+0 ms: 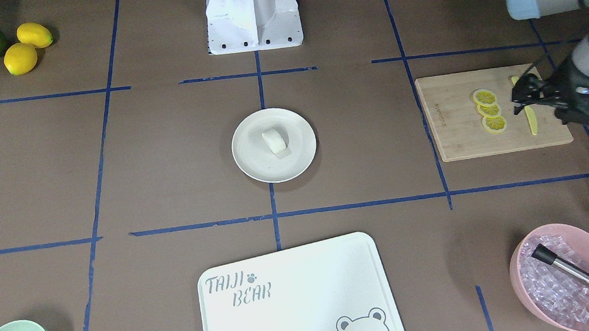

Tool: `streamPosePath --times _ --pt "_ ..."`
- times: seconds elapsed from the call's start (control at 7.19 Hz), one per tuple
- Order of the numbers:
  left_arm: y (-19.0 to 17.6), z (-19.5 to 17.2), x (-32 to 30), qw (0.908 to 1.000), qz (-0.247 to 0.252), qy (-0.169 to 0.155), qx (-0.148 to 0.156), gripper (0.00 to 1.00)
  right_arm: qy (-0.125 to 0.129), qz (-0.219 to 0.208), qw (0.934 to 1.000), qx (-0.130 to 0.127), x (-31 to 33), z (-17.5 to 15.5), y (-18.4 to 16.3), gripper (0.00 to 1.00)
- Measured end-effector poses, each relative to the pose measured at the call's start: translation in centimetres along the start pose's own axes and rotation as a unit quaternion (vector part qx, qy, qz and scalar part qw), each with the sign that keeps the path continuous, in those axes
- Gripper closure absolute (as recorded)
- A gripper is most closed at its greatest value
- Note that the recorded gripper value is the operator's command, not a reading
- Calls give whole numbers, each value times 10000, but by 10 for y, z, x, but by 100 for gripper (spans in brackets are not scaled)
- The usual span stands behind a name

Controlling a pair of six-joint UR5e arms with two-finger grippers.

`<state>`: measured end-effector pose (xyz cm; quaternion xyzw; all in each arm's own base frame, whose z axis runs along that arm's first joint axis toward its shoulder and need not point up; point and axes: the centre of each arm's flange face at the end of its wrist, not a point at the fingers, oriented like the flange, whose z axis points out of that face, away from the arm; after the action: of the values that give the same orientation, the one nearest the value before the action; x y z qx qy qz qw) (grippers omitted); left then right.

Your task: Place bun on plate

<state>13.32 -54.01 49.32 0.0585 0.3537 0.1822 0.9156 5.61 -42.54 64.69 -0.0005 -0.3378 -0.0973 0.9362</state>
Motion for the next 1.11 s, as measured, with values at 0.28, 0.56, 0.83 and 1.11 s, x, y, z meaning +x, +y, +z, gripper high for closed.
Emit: streamPosePath --times 0.28,0.56,0.83,1.11 --pt "44 -4 -113 9993 -367 40 -37 0 -3 10 10000 -13 1 1 0 0" --pt "92 -14 -197 9987 -505 22 27 0 -6 18 10000 -20 2 2 1 0" --pt "131 -12 -226 9973 -727 14 34 0 -12 22 10000 -24 2 2 1 0" --pt "149 -2 -234 9967 -810 22 11 0 -12 19 10000 -21 1 2 1 0"
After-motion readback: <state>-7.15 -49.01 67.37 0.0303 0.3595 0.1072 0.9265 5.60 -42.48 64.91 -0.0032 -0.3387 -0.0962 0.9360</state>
